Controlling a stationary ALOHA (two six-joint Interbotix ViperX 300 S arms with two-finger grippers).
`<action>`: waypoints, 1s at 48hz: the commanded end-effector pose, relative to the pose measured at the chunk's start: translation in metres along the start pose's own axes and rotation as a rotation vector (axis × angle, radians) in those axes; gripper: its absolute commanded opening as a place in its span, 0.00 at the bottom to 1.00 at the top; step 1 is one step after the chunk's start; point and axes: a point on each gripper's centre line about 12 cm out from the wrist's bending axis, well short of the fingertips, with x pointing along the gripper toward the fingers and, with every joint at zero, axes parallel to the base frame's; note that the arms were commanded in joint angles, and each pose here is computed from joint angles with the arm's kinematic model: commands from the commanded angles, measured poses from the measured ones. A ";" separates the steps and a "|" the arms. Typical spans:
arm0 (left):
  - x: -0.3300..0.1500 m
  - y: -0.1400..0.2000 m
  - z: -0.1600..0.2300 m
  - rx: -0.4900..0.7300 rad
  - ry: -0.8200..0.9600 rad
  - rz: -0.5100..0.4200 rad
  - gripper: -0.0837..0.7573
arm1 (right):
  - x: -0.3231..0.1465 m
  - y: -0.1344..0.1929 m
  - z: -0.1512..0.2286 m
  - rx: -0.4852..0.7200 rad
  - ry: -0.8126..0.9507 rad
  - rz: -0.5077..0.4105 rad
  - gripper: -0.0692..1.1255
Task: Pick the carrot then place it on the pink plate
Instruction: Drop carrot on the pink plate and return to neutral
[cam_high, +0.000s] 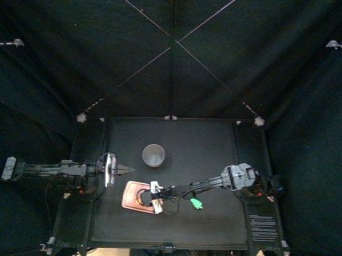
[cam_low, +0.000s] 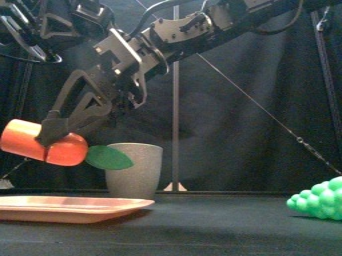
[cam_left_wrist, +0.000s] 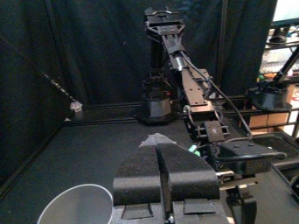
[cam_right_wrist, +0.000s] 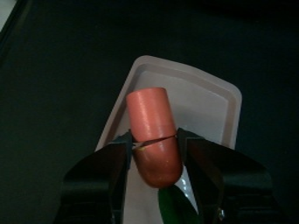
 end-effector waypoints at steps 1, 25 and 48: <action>0.001 0.000 0.008 0.001 -0.026 -0.004 0.06 | -0.010 -0.006 0.022 0.011 -0.051 -0.009 0.71; 0.001 -0.001 0.006 0.000 -0.021 -0.007 0.06 | -0.052 -0.039 0.026 0.045 -0.071 -0.062 0.94; 0.000 -0.001 0.007 0.000 -0.025 -0.006 0.06 | -0.189 -0.047 0.026 0.070 -0.365 -0.098 0.94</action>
